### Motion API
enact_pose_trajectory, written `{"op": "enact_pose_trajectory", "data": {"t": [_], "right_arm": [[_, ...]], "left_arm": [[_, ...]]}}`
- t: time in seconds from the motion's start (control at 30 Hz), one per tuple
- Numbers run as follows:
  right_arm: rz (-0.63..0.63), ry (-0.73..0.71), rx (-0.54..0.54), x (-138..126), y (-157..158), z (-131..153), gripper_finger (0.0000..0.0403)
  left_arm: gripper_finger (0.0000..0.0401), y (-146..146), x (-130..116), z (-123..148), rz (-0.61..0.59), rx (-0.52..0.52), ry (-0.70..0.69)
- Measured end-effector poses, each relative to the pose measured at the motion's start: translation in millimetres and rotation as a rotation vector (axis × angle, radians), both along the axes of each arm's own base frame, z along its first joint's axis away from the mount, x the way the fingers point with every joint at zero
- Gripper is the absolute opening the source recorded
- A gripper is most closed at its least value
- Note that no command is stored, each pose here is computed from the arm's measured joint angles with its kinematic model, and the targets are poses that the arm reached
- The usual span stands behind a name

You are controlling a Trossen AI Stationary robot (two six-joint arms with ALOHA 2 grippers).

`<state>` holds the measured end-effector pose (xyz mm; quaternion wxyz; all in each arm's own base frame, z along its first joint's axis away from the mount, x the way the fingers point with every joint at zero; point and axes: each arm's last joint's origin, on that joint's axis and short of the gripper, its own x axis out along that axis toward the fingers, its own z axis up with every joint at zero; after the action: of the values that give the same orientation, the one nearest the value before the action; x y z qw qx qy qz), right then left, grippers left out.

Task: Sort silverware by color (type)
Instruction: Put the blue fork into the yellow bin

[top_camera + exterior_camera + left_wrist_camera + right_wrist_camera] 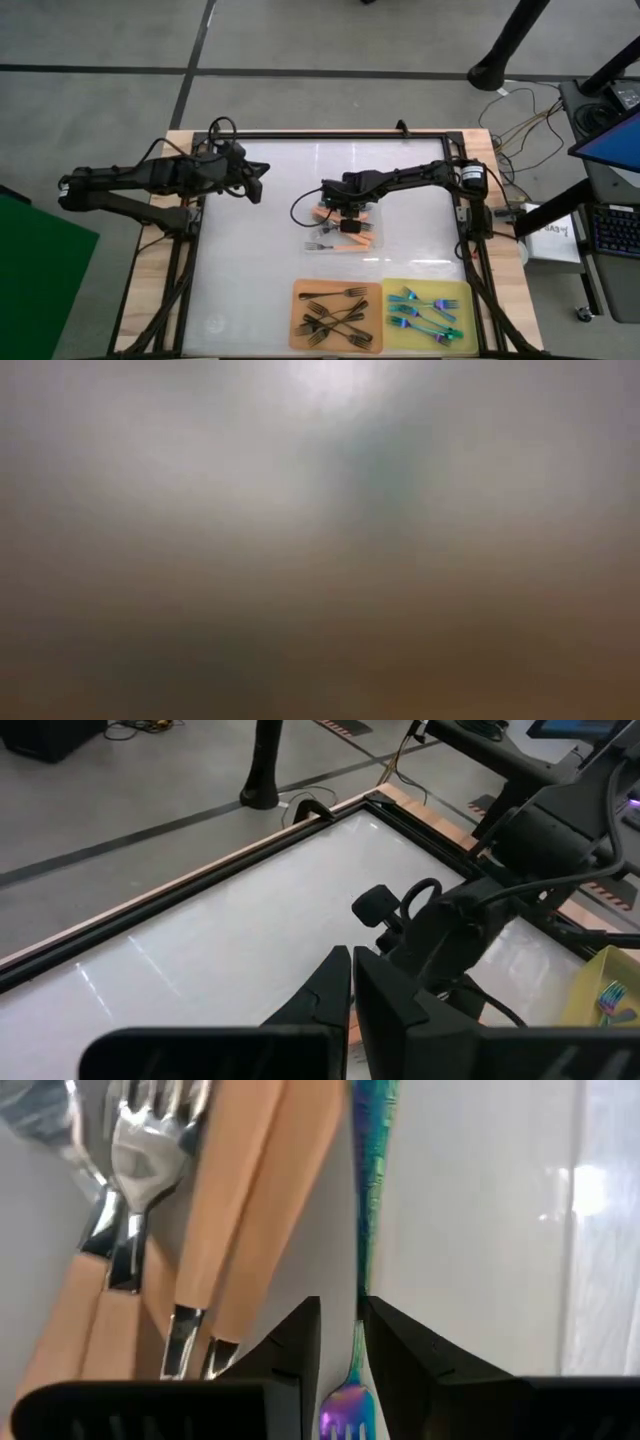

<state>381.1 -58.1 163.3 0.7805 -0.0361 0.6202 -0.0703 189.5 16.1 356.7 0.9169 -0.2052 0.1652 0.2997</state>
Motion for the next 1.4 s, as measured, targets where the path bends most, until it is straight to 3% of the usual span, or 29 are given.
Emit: {"op": "enact_pose_trajectory", "data": {"t": [0.5,0.87,1.17,1.4], "right_arm": [[-0.006,-0.031,-0.088,3.5,-10.0,-1.5,0.0074],[-0.024,0.062,-0.009,7.9,-13.0,-42.7,0.0073],[-0.015,0.055,0.045,7.3,-12.1,-41.9,0.0017],[-0.032,0.032,0.046,6.2,-11.7,-32.1,0.0011]], "left_arm": [[0.0000,0.0,0.0,0.0,-0.003,0.006,0.004],[0.0000,-0.2,-0.4,-1.0,-0.005,0.005,0.015],[0.0000,-0.2,-0.5,-1.3,-0.005,0.005,0.018],[0.0000,-0.2,-0.5,-1.5,-0.004,0.006,0.019]]}}
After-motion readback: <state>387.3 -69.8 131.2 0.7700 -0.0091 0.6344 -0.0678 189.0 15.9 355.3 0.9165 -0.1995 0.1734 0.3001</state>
